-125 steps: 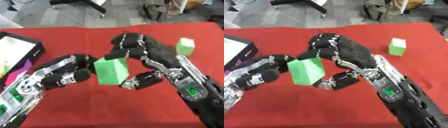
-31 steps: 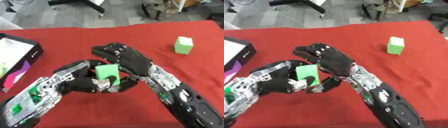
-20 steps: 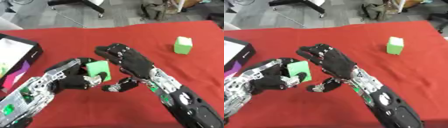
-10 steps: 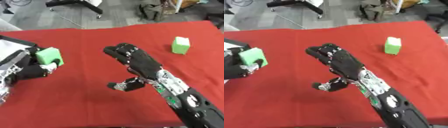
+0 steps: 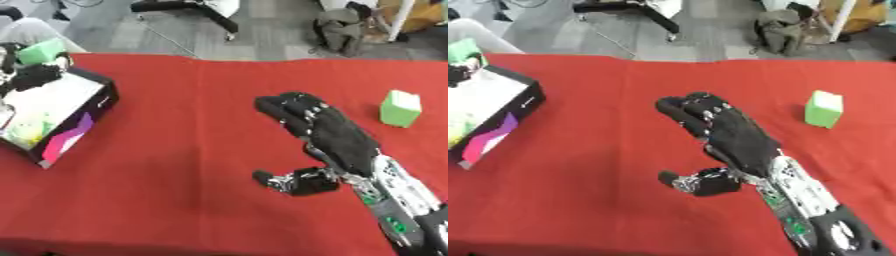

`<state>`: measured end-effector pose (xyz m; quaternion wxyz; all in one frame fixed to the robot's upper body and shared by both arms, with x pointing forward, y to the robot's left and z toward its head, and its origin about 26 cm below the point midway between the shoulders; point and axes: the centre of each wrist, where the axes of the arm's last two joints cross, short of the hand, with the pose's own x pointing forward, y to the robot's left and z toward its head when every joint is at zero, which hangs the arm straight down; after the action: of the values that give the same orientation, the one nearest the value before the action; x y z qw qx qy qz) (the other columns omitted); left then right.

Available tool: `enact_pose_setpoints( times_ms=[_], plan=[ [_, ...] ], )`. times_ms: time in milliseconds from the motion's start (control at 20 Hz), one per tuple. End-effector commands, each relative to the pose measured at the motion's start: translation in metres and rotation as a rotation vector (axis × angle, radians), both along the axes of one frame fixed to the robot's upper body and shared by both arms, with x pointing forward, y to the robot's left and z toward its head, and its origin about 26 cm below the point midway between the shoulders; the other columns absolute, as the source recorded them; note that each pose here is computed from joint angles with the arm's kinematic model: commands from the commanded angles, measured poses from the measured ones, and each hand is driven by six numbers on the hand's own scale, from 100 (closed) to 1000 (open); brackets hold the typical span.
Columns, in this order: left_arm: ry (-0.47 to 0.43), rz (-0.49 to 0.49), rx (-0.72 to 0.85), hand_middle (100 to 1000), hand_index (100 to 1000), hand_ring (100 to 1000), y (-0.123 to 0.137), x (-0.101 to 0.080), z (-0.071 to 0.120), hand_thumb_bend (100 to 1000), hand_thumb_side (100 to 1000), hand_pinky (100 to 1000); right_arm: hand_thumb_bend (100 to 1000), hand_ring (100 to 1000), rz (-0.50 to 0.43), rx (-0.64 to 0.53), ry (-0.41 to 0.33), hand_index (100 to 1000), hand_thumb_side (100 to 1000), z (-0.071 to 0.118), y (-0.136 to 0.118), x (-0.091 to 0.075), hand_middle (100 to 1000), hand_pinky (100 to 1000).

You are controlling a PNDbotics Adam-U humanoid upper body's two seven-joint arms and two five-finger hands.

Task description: Pick up the objects with one hand, pass them to the other hand, and then place them into the box on the other side of the table.

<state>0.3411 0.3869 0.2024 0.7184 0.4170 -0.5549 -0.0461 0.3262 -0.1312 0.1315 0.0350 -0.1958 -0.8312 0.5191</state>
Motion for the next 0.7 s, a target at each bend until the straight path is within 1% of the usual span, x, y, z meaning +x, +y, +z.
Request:
enact_pose_setpoints(
  times_ms=[50, 200, 350, 400, 450, 500, 550, 700],
  plan=[
    [-0.02, 0.291, 0.059, 464, 633, 605, 0.032, 0.004, 0.018, 439, 542, 757, 411, 780, 0.028, -0.013, -0.017, 1000, 518, 0.011, -0.002, -0.001, 865, 809],
    [0.01, 0.413, 0.086, 508, 672, 649, 0.046, 0.012, 0.011, 478, 564, 774, 403, 780, 0.04, -0.025, -0.006, 1000, 525, 0.01, -0.003, -0.001, 866, 811],
    [0.047, 0.496, 0.099, 558, 712, 689, 0.06, 0.016, -0.002, 558, 577, 786, 401, 780, 0.046, -0.033, 0.001, 1000, 528, 0.01, -0.004, -0.001, 867, 811],
    [0.063, 0.519, 0.106, 616, 755, 736, 0.064, 0.017, -0.007, 676, 571, 806, 397, 780, 0.048, -0.036, 0.002, 1000, 531, 0.009, -0.004, -0.001, 867, 812],
    [0.083, 0.54, 0.116, 684, 796, 778, 0.067, 0.018, -0.014, 753, 567, 829, 396, 780, 0.051, -0.038, 0.003, 1000, 533, 0.009, -0.004, -0.001, 868, 812],
    [0.104, 0.559, 0.127, 718, 817, 802, 0.07, 0.018, -0.021, 788, 571, 843, 395, 780, 0.054, -0.04, 0.004, 1000, 533, 0.009, -0.004, -0.001, 868, 812],
    [0.126, 0.578, 0.139, 762, 850, 835, 0.074, 0.019, -0.028, 846, 592, 861, 394, 780, 0.057, -0.042, 0.004, 1000, 533, 0.01, -0.004, -0.001, 869, 812],
    [0.177, 0.633, 0.16, 784, 867, 855, 0.083, 0.02, -0.045, 869, 611, 871, 392, 780, 0.06, -0.045, 0.005, 1000, 535, 0.01, -0.005, -0.001, 869, 812]
  ],
)
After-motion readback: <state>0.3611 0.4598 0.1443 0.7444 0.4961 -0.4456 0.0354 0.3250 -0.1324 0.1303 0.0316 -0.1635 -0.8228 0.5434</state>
